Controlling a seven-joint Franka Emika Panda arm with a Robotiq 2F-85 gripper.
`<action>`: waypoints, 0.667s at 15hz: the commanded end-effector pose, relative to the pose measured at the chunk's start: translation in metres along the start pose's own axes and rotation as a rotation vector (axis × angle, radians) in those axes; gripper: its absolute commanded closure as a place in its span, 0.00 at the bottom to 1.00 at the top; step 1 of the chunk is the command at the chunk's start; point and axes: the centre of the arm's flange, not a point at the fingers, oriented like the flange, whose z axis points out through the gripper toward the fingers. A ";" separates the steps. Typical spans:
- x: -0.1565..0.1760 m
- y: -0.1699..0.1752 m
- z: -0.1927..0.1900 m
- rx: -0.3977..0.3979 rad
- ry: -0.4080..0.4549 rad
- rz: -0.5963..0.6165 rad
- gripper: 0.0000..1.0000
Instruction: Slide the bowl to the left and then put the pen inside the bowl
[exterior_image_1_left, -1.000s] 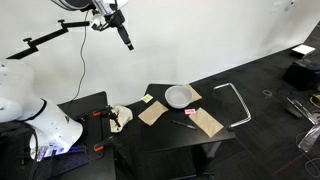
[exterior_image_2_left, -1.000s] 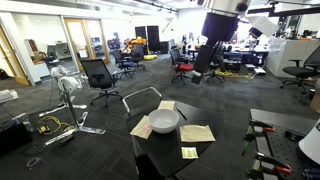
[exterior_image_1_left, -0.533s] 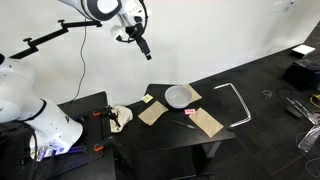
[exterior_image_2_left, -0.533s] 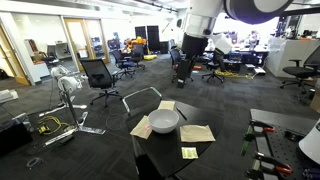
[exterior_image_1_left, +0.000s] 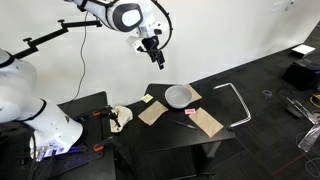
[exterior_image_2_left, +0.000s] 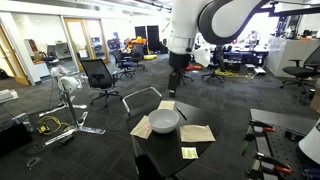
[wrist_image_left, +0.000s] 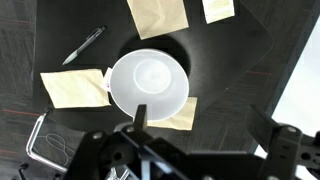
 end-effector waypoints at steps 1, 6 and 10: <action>0.027 0.001 0.025 -0.012 0.032 -0.027 0.00; 0.042 0.000 0.063 -0.029 0.085 0.001 0.00; 0.042 -0.003 0.096 -0.035 0.066 0.047 0.00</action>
